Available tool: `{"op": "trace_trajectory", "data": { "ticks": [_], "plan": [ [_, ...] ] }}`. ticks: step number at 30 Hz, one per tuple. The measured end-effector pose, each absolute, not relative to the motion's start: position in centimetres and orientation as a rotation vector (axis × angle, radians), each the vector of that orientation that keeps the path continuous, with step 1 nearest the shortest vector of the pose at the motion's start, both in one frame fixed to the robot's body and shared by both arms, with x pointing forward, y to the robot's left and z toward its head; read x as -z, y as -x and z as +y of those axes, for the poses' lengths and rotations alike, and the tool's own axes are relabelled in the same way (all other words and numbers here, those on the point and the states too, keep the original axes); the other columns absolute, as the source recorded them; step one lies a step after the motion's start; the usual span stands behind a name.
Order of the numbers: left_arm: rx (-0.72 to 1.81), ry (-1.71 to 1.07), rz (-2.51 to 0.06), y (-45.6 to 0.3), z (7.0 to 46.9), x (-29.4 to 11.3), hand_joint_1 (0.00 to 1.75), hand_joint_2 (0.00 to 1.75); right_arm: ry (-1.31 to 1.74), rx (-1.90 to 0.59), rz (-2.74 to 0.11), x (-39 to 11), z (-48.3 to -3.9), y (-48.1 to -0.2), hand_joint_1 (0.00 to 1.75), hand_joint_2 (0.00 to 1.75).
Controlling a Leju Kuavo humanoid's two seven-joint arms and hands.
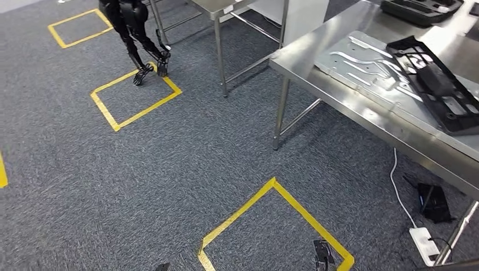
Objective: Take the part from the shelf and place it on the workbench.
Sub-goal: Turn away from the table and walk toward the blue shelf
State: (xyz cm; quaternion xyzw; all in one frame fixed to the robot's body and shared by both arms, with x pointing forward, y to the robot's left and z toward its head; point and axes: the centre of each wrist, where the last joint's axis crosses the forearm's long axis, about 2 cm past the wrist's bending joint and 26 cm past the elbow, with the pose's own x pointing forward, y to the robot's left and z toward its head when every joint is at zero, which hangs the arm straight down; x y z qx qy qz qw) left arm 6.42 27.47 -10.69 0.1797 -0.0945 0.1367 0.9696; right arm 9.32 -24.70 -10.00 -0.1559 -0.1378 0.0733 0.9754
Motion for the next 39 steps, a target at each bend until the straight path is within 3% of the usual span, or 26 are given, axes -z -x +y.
{"op": "trace_trajectory", "data": {
  "ticks": [20, 39],
  "plan": [
    [-0.191, -0.3, -0.347, -6.4, 27.3, 10.7, 0.0, 0.0, 0.426, -0.374, -0.16, 10.5, -27.6, -7.6, 0.0, 0.0],
    [-0.194, -0.34, -0.19, -7.1, 24.9, 10.4, 0.0, 0.0, 0.411, -0.458, -0.215, 10.4, -26.2, -7.5, 0.0, 0.0]
  ]
}}
